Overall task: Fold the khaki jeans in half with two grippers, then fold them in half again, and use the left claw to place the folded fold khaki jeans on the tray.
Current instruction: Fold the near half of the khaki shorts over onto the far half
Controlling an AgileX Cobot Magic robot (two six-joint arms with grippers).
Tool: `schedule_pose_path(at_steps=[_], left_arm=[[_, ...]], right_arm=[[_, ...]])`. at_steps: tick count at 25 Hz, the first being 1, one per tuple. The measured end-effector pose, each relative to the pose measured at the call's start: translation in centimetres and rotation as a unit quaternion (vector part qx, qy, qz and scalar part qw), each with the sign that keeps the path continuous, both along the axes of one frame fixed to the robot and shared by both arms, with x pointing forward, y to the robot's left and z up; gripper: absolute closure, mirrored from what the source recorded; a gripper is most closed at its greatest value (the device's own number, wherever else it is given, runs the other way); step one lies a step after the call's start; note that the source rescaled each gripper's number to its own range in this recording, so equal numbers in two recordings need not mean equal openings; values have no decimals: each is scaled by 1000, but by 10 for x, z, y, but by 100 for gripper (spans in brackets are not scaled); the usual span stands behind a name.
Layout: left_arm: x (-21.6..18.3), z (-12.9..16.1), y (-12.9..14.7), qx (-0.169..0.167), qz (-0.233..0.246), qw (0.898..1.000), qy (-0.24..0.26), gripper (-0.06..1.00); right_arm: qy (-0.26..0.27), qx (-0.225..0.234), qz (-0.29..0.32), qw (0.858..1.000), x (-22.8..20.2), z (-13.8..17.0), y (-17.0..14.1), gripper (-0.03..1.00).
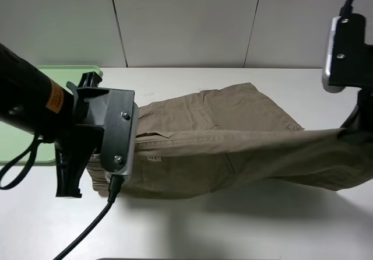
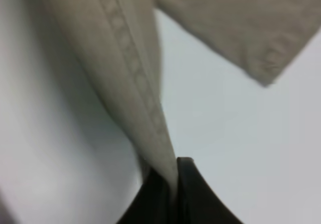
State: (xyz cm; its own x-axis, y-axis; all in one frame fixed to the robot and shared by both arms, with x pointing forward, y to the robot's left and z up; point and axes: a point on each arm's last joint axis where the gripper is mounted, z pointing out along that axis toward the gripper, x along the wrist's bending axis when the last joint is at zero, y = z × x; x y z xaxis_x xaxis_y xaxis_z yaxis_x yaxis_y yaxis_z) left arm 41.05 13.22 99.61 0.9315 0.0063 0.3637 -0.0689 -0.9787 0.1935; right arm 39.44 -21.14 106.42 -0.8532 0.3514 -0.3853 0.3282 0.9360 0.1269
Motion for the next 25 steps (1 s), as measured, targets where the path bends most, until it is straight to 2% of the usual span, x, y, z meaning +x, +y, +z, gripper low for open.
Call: schedule_pose_path(at_steps=[3, 6, 10, 14, 21, 25], left_arm=[[8, -6, -1, 14, 15, 1000, -19, 94], [14, -9, -1, 18, 34, 999, -38, 94], [31, -8, 8, -19, 90, 994, -55, 94], [51, -15, 19, -39, 133, 989, -59, 94], [73, -42, 32, -24, 170, 985, -36, 94], [85, -54, 42, -29, 192, 980, -32, 94]], right_arm=[[-27, -22, 13, 999, 26, 4, 13, 97], [-44, -21, 6, 999, 52, 8, 22, 97], [-67, -5, -16, 998, 90, 9, 27, 97], [-97, 19, -15, 995, 121, 5, 35, 97], [-123, 40, 16, 991, 160, -21, 58, 97], [-127, 45, 34, 990, 173, -41, 68, 97]])
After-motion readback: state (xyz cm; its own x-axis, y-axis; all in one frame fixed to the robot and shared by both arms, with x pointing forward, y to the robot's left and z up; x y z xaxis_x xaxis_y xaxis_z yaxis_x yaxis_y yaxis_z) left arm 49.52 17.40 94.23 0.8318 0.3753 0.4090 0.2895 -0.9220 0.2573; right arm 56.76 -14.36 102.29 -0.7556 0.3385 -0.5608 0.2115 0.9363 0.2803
